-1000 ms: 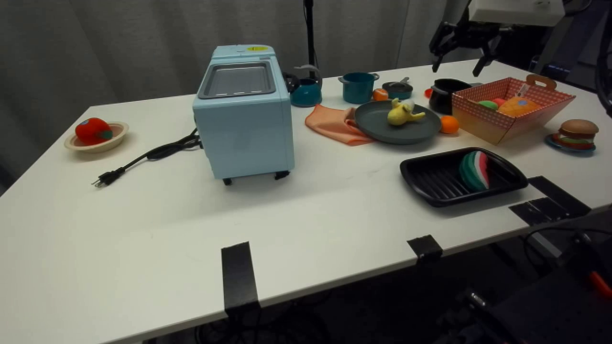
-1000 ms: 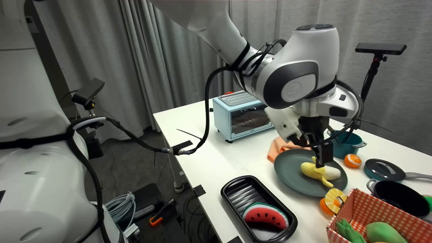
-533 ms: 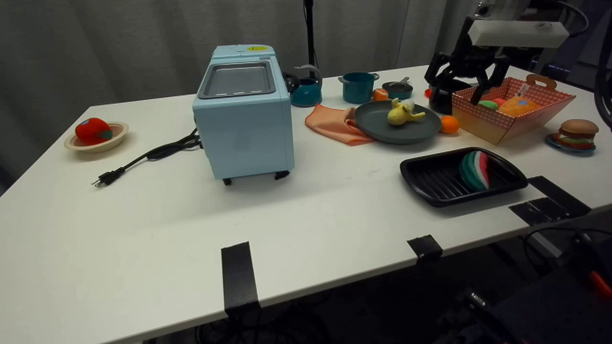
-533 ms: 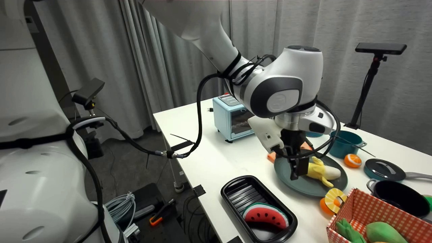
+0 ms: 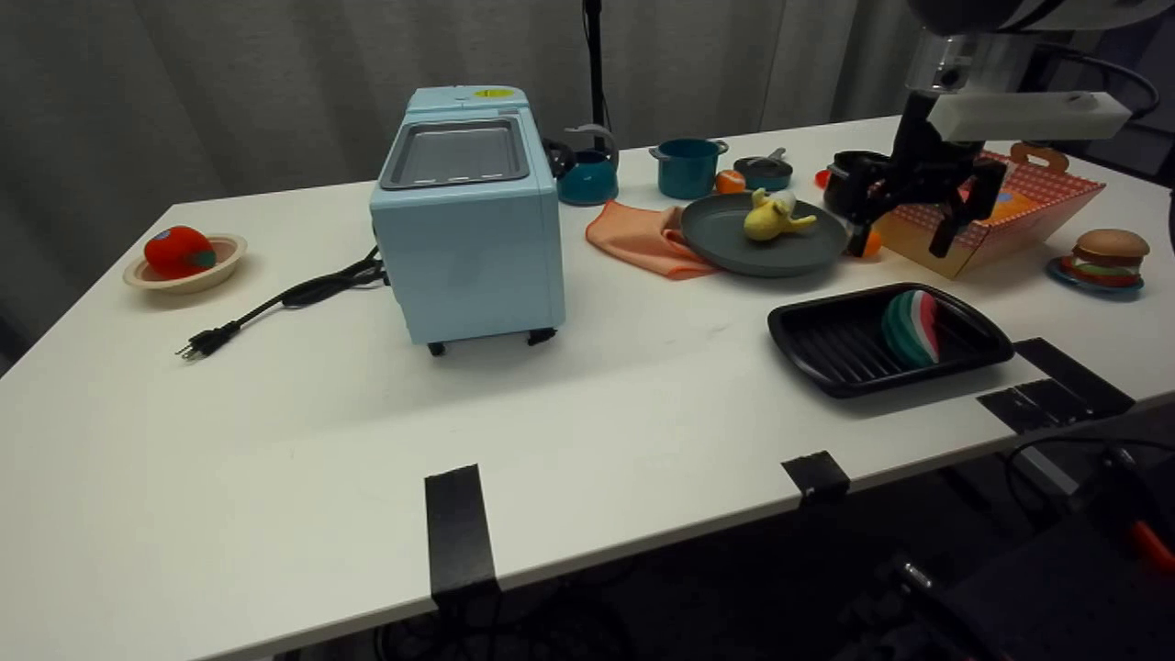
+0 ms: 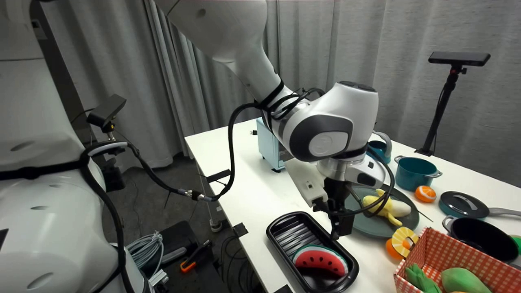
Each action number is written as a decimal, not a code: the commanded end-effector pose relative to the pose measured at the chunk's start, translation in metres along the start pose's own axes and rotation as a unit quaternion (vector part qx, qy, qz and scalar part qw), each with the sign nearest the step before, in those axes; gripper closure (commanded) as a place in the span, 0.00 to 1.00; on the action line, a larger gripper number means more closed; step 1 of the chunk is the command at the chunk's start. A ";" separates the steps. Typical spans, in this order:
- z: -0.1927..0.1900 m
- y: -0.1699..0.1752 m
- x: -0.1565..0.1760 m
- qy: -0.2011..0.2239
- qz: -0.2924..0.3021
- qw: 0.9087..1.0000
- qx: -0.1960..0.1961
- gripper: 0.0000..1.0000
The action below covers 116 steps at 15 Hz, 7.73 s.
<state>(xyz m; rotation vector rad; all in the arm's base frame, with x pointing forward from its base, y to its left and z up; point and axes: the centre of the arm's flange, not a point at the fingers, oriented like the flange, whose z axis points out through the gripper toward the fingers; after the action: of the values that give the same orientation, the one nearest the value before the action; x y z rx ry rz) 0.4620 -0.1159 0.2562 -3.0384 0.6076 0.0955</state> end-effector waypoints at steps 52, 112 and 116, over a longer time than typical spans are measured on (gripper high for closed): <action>-0.108 -0.063 0.183 0.161 0.017 0.987 0.017 0.31; 0.028 -0.062 0.188 0.047 0.044 0.998 -0.004 0.94; -0.004 -0.084 0.180 0.068 0.022 0.997 0.016 0.97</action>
<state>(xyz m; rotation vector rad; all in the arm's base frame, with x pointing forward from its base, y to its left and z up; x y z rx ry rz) 0.6713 -0.1244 0.2203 -3.0401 0.7282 -0.0676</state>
